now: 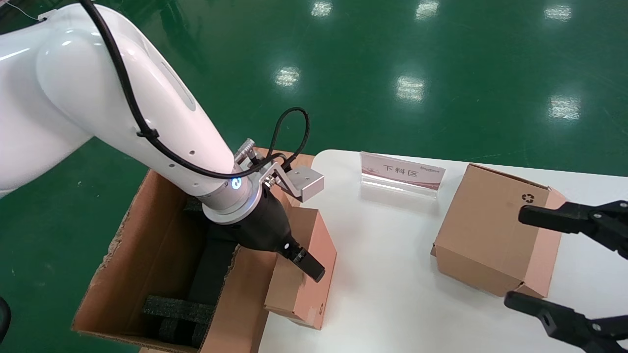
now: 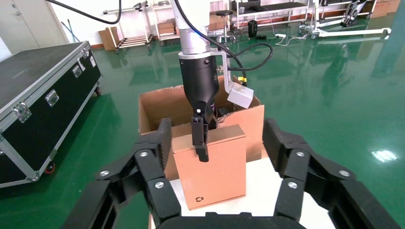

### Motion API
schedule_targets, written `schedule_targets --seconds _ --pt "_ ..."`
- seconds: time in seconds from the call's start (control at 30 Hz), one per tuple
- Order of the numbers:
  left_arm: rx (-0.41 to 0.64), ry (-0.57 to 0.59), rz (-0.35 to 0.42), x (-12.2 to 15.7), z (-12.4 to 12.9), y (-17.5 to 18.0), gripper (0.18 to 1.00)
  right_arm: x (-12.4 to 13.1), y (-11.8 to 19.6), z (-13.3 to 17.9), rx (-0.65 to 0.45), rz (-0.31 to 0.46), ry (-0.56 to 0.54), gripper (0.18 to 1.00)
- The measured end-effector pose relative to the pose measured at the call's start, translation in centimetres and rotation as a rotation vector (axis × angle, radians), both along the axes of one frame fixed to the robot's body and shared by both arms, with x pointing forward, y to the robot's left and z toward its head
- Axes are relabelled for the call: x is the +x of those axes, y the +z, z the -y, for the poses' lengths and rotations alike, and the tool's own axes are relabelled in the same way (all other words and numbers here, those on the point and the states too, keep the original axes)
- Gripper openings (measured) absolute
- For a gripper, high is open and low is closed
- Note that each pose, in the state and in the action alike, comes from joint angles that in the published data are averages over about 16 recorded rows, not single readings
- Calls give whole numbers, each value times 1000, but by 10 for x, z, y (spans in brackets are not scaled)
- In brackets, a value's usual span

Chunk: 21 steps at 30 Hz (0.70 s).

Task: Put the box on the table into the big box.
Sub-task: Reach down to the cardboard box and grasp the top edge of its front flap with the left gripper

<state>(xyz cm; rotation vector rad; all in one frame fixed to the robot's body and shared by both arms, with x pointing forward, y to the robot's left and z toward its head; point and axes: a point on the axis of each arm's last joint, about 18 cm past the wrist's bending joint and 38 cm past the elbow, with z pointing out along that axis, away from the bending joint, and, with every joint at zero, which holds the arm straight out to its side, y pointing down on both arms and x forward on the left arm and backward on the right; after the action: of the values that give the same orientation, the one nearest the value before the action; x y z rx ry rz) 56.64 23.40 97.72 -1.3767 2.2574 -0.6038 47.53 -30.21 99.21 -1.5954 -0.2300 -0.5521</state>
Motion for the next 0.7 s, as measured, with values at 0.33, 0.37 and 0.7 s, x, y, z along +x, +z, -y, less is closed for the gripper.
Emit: schedule_targets --seconds 0.33,0.37,0.7 --pt "0 0 0 0 0 0 899 0 0 0 0 0 0 660" --pt "0 0 0 0 0 0 892 0 0 0 0 0 0 642" --pt "-1 -1 3 0 0 1 700 0 0 0 0 0 0 416"
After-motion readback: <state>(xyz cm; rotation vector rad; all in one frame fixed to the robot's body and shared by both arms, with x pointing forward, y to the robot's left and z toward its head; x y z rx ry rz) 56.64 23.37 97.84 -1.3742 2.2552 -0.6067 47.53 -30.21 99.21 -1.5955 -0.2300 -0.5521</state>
